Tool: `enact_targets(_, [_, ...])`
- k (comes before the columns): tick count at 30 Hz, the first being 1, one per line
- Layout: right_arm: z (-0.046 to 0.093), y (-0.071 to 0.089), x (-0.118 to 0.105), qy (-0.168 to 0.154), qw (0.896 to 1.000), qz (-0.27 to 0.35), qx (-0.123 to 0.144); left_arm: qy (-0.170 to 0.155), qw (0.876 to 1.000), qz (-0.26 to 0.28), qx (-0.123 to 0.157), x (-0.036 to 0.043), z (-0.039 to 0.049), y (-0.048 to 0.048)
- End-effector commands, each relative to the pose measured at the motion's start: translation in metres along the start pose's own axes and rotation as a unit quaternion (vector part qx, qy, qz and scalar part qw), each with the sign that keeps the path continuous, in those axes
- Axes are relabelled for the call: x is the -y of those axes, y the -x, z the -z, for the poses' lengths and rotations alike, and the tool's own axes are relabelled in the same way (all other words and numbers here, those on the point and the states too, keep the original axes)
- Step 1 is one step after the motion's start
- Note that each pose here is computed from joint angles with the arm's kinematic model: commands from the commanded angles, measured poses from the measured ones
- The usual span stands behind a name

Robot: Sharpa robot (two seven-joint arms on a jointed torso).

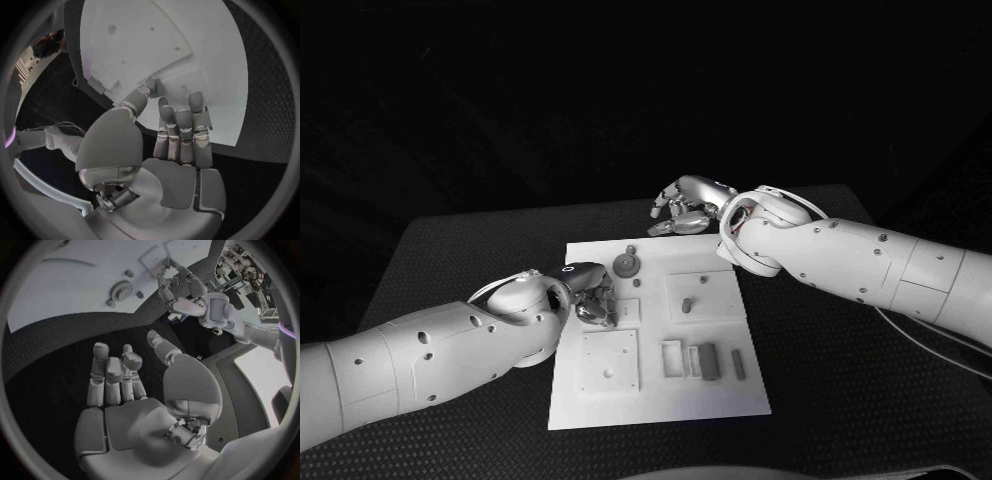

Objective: Assemble the parts on the task board

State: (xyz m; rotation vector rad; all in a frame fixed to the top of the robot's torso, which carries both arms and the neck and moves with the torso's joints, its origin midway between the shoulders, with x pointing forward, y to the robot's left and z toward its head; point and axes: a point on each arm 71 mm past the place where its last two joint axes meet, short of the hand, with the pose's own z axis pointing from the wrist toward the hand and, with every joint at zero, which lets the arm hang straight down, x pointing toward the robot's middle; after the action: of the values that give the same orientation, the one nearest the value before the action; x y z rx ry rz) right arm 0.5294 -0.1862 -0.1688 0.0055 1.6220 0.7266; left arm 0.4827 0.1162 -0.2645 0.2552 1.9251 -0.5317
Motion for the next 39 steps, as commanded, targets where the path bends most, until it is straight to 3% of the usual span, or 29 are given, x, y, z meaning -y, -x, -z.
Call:
enact_targets(1, [0.0, -0.001, -0.001, 0.005, 1.0, 0.0, -0.006, 0.01, 1.0, -0.006, -0.011, -0.0033, -0.0001, -0.0029])
enact_targets(15, [0.0, -0.001, -0.001, 0.006, 1.0, -0.003, -0.006, 0.009, 0.999, -0.003, -0.049, -0.0032, -0.0001, -0.0083])
enact_targets(25, [0.0, -0.001, -0.001, 0.006, 1.0, -0.003, -0.006, 0.006, 0.999, 0.016, -0.042, -0.0046, 0.0003, -0.0071])
enact_targets(39, [0.0, 0.0, 0.001, 0.004, 1.0, -0.003, -0.005, 0.039, 0.988, 0.133, -0.07, -0.0189, 0.006, -0.0083])
